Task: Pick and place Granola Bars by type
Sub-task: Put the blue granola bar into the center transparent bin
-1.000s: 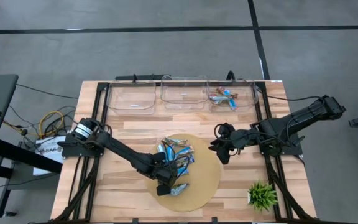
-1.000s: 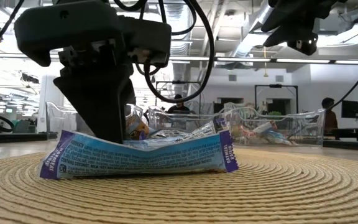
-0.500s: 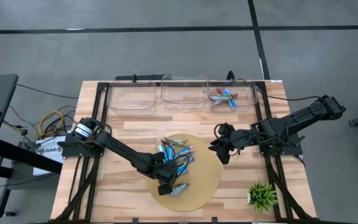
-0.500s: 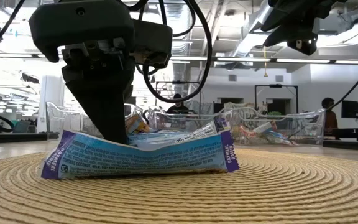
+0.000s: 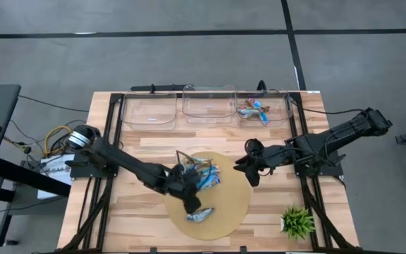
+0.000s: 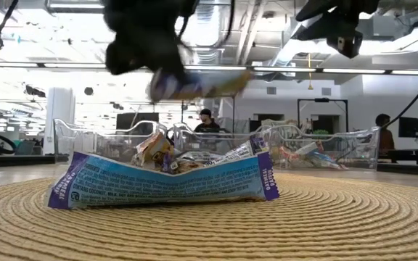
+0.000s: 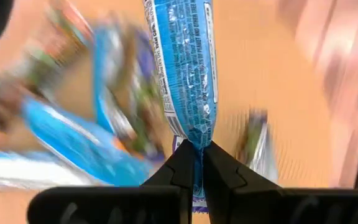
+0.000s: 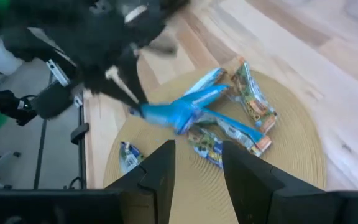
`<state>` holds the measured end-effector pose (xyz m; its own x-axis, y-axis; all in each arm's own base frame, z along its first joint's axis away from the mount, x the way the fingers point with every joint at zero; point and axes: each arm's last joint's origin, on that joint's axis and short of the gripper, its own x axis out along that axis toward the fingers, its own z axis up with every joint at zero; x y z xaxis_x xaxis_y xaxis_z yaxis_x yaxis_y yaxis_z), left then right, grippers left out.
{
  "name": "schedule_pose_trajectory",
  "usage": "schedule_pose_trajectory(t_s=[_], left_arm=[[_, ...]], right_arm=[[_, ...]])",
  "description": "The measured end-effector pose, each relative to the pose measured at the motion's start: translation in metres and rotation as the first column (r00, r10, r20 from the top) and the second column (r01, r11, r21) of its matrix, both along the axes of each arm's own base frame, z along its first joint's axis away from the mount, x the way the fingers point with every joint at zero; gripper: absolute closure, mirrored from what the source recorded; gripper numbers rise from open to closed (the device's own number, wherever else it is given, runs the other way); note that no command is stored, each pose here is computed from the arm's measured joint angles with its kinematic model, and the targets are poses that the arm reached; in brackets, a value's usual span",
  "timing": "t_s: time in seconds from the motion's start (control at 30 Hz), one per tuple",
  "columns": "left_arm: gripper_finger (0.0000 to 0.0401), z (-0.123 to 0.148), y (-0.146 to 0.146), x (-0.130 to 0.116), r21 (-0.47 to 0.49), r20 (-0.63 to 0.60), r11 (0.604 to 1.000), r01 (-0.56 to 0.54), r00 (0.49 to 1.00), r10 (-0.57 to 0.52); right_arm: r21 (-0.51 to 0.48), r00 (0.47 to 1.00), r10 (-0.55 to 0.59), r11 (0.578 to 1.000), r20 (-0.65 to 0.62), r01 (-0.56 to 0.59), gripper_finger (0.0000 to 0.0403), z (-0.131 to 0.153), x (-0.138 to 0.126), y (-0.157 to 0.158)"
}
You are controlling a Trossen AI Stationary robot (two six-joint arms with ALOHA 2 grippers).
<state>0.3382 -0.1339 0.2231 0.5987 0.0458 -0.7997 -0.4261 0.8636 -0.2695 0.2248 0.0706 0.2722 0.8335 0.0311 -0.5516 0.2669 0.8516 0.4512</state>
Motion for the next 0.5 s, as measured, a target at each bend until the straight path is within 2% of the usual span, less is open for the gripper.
schedule_pose_trajectory(t_s=[0.17,0.3,0.5], left_arm=[[0.0398,0.038,0.035,-0.005,0.049,0.139,0.988,-0.149,0.980,0.141],[0.0397,0.061,0.076,-0.008,0.108,0.210,0.963,-0.248,0.952,0.222],[0.0397,0.075,0.144,-0.011,0.158,0.229,0.920,-0.360,0.919,0.320]], right_arm=[[-0.059,0.999,-0.045,0.997,0.021,0.046,0.0280,0.001,0.002,-0.005],[-0.113,0.988,-0.147,0.982,0.043,0.151,0.0280,0.002,0.003,-0.014],[-0.239,0.944,-0.317,0.913,0.097,0.331,0.0280,0.004,0.007,-0.035]])
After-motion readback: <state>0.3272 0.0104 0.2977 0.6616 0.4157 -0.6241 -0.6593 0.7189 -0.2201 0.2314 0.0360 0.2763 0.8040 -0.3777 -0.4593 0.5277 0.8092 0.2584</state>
